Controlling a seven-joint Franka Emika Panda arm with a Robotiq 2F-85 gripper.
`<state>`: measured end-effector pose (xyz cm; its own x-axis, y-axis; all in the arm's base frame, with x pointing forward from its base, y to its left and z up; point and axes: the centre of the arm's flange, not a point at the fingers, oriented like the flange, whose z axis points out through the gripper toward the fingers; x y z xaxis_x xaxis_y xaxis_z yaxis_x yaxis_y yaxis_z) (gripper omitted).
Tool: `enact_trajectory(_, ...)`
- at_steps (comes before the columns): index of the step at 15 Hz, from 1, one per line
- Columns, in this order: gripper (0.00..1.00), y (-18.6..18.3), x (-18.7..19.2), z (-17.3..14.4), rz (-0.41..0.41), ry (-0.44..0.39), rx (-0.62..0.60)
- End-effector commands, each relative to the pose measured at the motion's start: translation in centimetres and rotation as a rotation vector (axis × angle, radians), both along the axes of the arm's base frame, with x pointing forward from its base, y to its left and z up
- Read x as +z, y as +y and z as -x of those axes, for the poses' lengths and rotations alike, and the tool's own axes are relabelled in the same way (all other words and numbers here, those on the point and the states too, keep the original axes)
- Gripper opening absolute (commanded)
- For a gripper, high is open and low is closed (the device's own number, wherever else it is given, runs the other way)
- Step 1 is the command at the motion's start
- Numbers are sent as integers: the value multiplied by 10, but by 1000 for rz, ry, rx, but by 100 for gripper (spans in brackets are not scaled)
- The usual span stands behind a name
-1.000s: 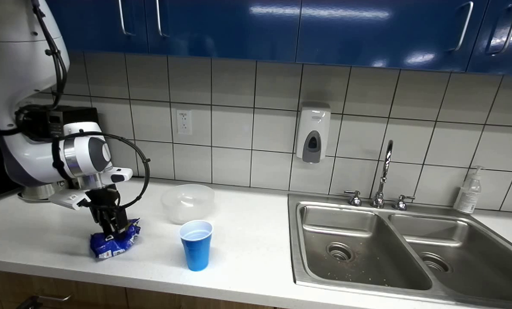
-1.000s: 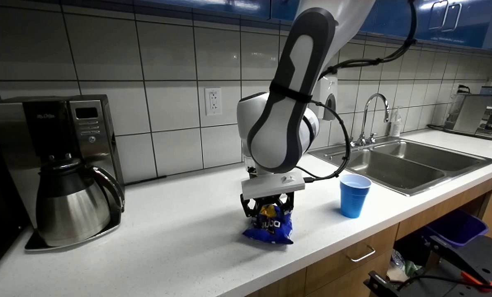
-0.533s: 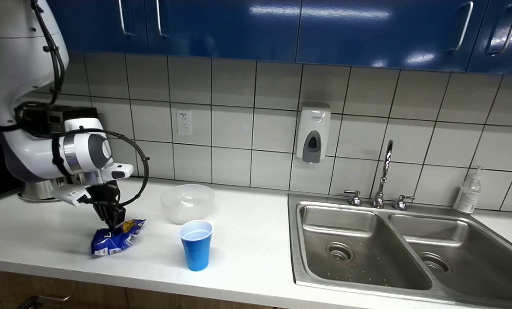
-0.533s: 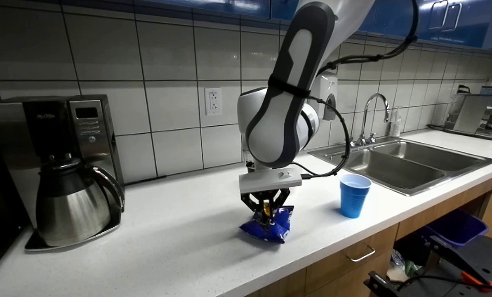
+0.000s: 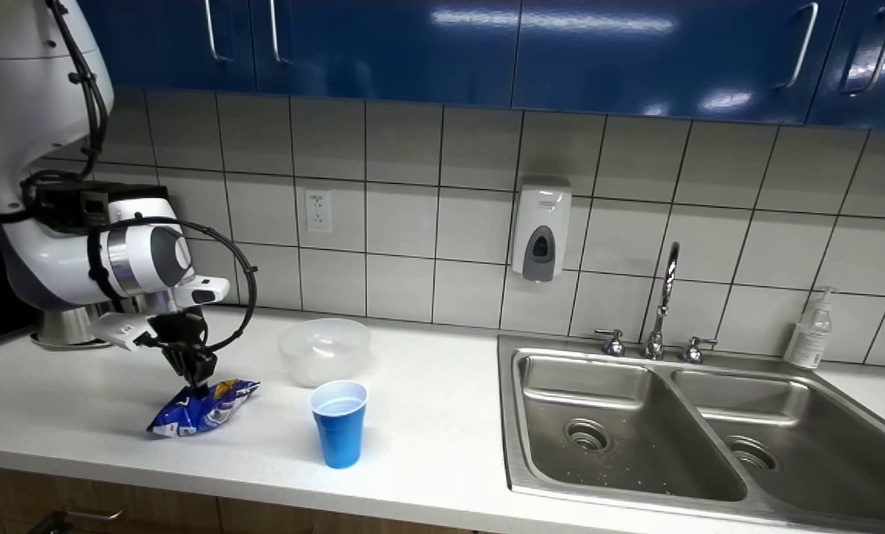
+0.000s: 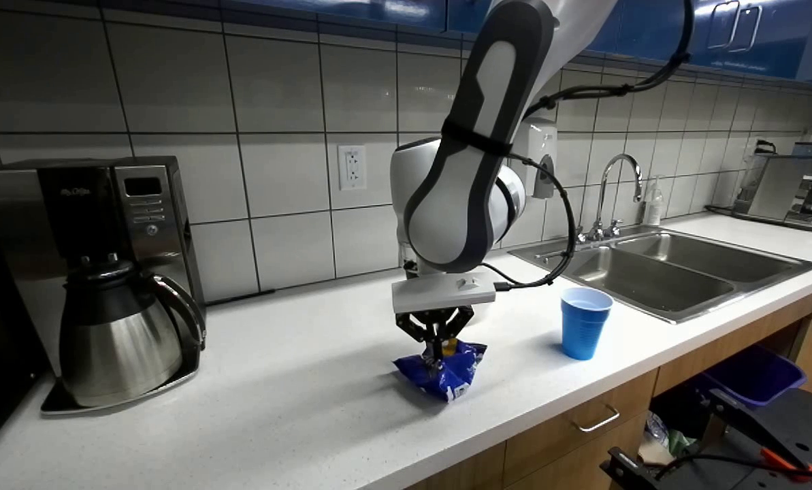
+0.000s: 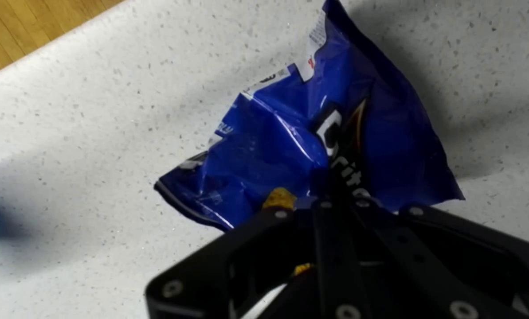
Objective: Pick up the blue package of snacks and place it inside the clear bowl
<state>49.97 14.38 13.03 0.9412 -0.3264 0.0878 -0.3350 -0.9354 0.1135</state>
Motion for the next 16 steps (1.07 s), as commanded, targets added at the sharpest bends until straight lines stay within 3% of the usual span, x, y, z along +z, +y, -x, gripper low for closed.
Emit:
enact_trajectory(1,0,0,7,3,10,-5,-14)
enact_trajectory(16,0,-15,106,-71,17,-159,-222)
